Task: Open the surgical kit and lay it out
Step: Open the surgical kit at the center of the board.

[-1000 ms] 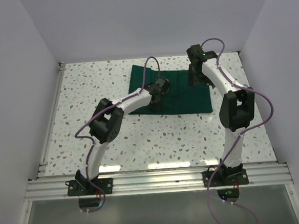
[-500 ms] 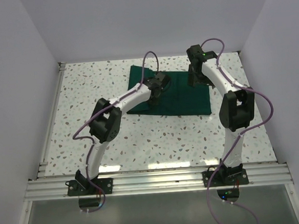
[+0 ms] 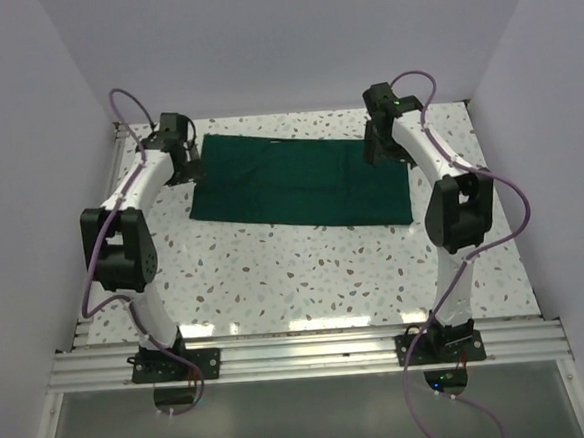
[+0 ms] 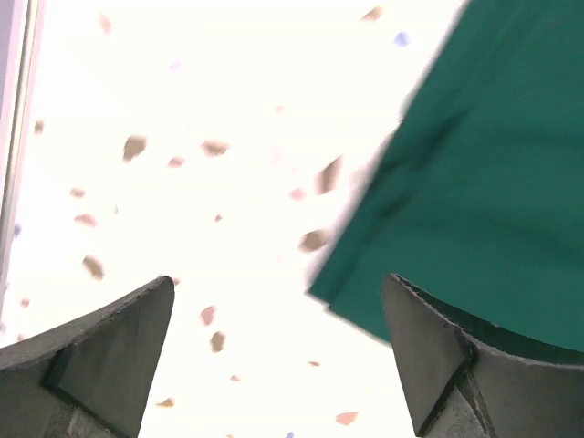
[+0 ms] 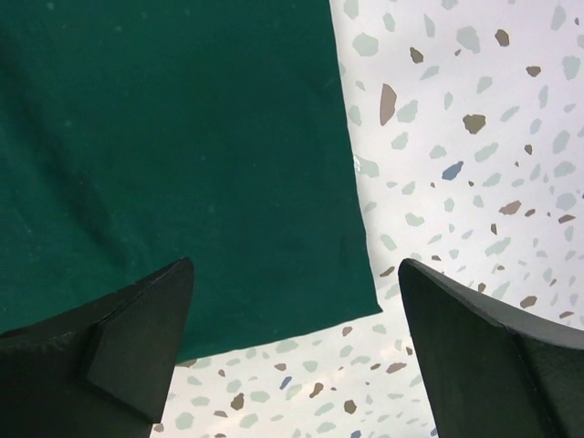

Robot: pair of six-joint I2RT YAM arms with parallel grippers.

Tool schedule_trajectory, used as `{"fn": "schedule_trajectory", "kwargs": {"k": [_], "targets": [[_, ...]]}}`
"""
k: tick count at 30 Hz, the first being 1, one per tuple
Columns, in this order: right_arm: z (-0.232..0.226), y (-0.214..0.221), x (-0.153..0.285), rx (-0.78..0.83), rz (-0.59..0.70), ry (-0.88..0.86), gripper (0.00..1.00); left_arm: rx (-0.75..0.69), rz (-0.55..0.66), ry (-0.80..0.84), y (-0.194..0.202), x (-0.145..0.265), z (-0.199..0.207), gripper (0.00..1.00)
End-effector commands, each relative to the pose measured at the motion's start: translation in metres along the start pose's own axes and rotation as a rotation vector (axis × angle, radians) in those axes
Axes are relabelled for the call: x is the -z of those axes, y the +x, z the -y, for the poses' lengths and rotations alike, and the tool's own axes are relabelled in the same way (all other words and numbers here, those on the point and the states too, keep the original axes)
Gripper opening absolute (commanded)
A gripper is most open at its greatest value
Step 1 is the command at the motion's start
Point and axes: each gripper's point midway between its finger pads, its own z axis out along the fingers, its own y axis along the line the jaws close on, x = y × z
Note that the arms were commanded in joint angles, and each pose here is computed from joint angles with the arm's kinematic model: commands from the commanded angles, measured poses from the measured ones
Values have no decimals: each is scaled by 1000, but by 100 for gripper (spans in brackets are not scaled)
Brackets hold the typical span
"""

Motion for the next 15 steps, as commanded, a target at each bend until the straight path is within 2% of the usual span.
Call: {"fn": "schedule_trajectory", "kwargs": {"k": [1, 7, 8, 9, 15], "targets": [[-8, -17, 2, -14, 35, -30, 99, 5, -72, -23, 36, -7, -11, 100], [-13, -54, -15, -93, 47, -115, 99, 42, -76, 58, 46, 9, -5, 100], [-14, -70, -11, -116, 80, -141, 99, 44, -77, 73, 47, 11, -3, 100], [-15, -71, -25, -126, 59, -148, 99, 45, -75, 84, 47, 13, -2, 100], [-7, -104, -43, -225, 109, -160, 99, 24, -82, 86, 58, 21, -6, 100]]}}
